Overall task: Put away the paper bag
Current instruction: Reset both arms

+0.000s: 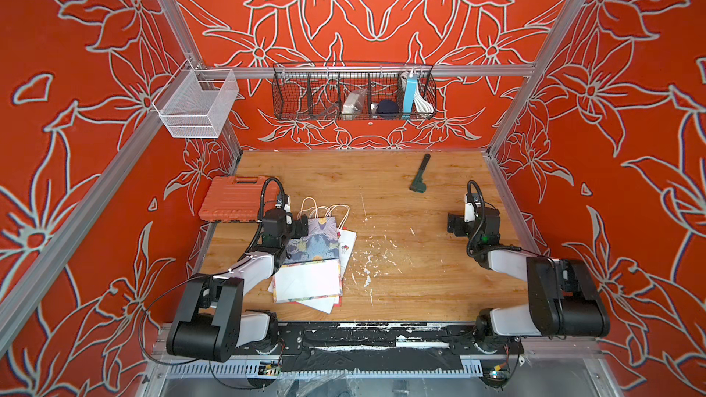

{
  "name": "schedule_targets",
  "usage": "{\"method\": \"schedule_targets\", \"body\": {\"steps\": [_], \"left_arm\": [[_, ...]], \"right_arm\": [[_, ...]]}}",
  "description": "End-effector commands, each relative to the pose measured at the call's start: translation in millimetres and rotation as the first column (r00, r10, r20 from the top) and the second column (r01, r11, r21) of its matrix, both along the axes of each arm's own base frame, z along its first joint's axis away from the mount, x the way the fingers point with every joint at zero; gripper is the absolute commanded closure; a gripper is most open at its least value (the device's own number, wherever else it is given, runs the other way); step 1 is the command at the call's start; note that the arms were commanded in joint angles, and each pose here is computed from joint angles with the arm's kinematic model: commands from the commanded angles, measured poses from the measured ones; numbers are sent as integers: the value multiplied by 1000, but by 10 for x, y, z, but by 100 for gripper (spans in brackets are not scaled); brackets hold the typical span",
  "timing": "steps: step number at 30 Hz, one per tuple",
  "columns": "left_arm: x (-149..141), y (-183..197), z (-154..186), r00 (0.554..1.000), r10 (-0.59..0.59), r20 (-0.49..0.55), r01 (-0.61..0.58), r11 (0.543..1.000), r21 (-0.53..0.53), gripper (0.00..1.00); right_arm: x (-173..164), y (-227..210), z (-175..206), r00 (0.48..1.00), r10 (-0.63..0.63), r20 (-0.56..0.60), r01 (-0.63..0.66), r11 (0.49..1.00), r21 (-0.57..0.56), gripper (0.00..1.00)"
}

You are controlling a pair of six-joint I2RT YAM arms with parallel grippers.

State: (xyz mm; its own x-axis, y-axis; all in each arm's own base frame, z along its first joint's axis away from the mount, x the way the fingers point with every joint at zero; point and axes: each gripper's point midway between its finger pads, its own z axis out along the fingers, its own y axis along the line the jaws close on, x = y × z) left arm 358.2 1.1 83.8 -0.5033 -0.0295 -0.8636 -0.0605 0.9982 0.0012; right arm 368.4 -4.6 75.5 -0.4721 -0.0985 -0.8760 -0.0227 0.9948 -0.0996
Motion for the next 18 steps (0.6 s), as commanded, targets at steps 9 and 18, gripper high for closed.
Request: {"method": "schedule_targets", "body": {"steps": [9, 18], "left_arm": [[58, 322, 36, 979, 157, 133, -156, 988, -17, 1], [88, 265, 12, 985, 125, 119, -124, 992, -15, 1]], "right_arm": [[-38, -253, 202, 975, -175, 134, 179, 984, -21, 3], [-75, -318, 225, 962, -223, 156, 230, 973, -32, 2]]}}
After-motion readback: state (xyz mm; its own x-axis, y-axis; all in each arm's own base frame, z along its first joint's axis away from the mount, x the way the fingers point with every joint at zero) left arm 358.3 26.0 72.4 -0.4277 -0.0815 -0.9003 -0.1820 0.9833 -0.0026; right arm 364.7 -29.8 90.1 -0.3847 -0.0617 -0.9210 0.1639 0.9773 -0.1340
